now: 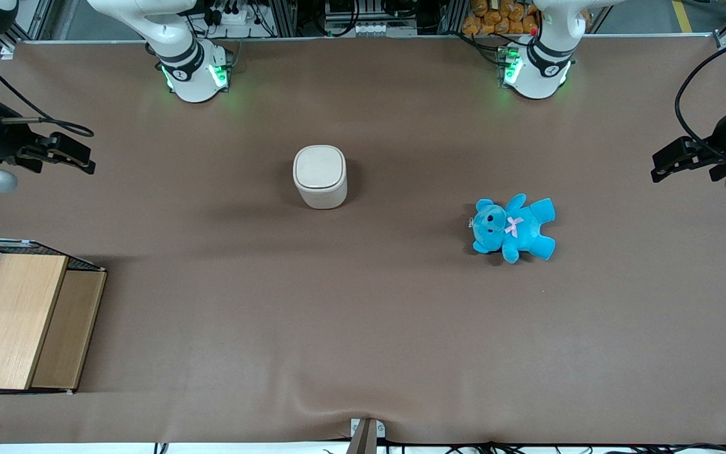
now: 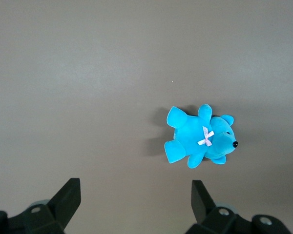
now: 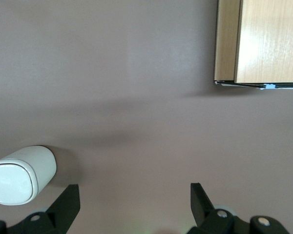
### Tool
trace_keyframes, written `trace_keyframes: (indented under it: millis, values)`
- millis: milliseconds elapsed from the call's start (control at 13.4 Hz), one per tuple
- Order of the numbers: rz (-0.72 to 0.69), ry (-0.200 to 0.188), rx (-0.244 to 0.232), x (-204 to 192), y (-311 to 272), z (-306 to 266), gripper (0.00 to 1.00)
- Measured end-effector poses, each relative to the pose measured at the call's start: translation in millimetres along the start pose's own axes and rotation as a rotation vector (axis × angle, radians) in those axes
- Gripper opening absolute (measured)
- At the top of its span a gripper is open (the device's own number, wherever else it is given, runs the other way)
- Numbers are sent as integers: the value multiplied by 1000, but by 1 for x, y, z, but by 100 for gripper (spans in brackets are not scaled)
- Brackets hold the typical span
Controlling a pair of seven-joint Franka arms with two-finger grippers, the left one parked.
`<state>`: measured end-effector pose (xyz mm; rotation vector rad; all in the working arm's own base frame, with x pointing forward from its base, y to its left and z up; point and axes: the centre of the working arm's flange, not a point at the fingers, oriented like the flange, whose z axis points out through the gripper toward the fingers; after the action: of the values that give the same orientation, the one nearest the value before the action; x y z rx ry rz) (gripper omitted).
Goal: Open trash can with right arm
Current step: 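Move the right gripper toward the white trash can's lid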
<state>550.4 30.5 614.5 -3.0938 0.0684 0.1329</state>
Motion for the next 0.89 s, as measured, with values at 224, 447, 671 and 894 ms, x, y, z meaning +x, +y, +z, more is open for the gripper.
trace_keyframes:
  millis: [224,447,671,894]
  values:
    - [-7,-15,60,2,-9,5,100]
    - [-76,-21,64,7,-57,19,100]
    - [-104,-28,55,13,-107,44,100]
    - [-102,-54,44,21,-140,74,100]
